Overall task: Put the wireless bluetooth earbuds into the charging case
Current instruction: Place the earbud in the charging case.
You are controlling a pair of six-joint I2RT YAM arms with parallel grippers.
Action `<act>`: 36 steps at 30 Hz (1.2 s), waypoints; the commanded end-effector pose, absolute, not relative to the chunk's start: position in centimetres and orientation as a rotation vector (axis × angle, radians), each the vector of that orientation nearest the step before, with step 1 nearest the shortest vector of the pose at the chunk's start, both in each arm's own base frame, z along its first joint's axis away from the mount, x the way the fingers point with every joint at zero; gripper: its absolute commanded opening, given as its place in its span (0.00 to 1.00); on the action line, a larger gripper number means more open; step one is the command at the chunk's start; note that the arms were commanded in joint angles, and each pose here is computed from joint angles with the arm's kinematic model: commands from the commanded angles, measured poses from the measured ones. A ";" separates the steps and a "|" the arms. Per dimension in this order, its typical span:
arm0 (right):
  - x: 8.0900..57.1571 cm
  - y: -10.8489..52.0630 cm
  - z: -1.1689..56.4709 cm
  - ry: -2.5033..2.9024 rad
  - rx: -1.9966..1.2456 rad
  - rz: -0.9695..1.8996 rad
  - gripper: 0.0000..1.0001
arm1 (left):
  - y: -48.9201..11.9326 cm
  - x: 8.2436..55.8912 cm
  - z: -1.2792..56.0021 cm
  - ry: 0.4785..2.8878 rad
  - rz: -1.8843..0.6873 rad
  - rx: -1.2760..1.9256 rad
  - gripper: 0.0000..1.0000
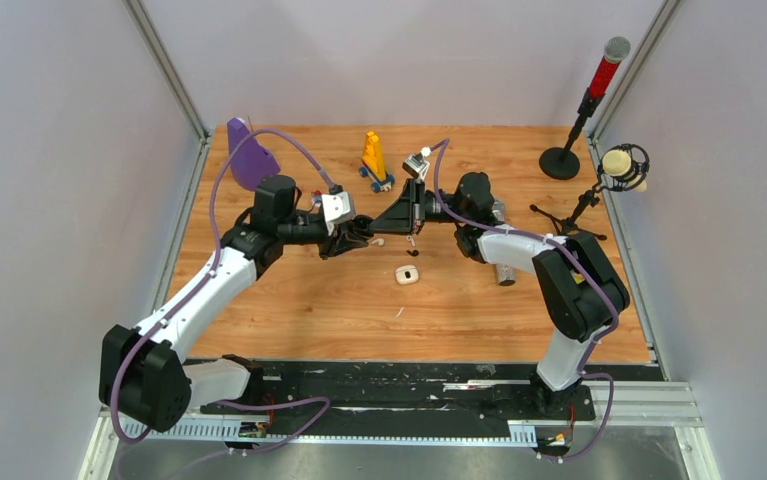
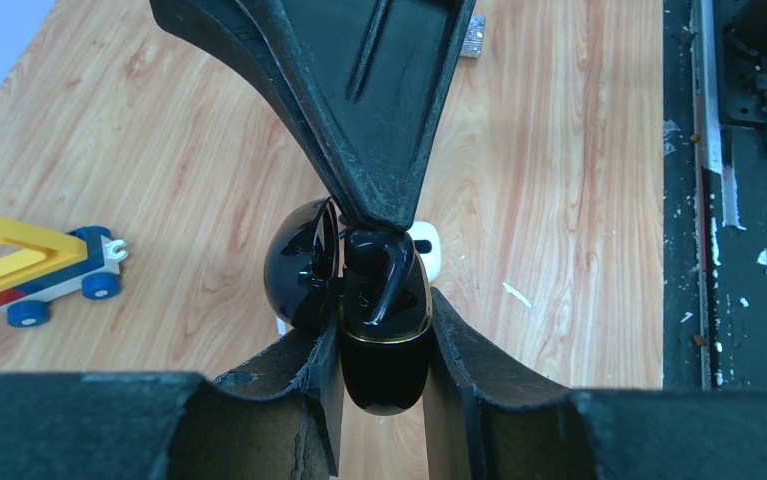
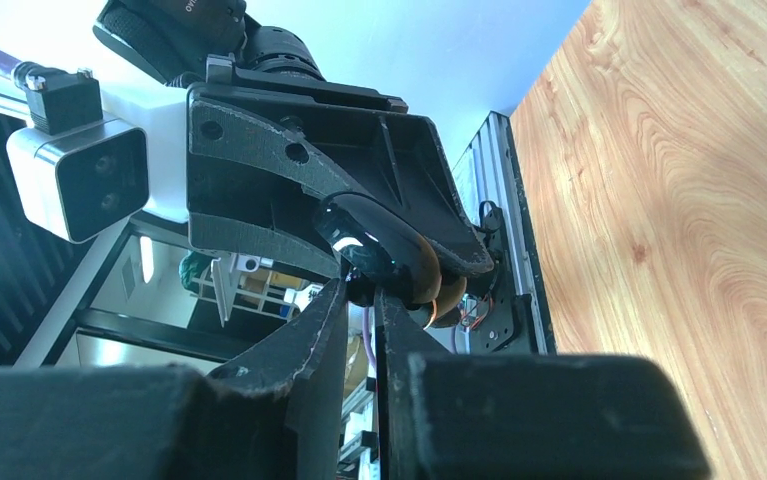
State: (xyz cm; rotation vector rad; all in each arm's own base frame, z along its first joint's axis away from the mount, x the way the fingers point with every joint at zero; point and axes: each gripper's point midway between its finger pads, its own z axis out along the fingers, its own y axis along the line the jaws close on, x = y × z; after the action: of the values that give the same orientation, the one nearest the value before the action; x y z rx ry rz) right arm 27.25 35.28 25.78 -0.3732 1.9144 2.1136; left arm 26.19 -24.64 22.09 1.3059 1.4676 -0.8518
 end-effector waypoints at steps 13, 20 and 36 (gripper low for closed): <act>26.9 35.8 28.4 1.840 -0.428 2.123 0.09 | -25.4 26.3 24.0 1.328 -0.737 1.387 0.15; 27.0 35.8 28.3 1.853 -0.402 2.136 0.10 | -25.5 26.2 23.3 1.329 -0.701 1.424 0.15; 27.0 36.0 27.9 1.881 -0.393 2.128 0.10 | -25.5 25.9 23.6 1.319 -0.708 1.431 0.15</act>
State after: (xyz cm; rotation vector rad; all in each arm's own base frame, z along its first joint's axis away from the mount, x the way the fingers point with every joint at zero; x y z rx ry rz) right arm 27.15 35.44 25.95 -0.3296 1.9529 2.1429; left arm 26.41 -24.64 20.98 1.4097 1.4302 -0.7009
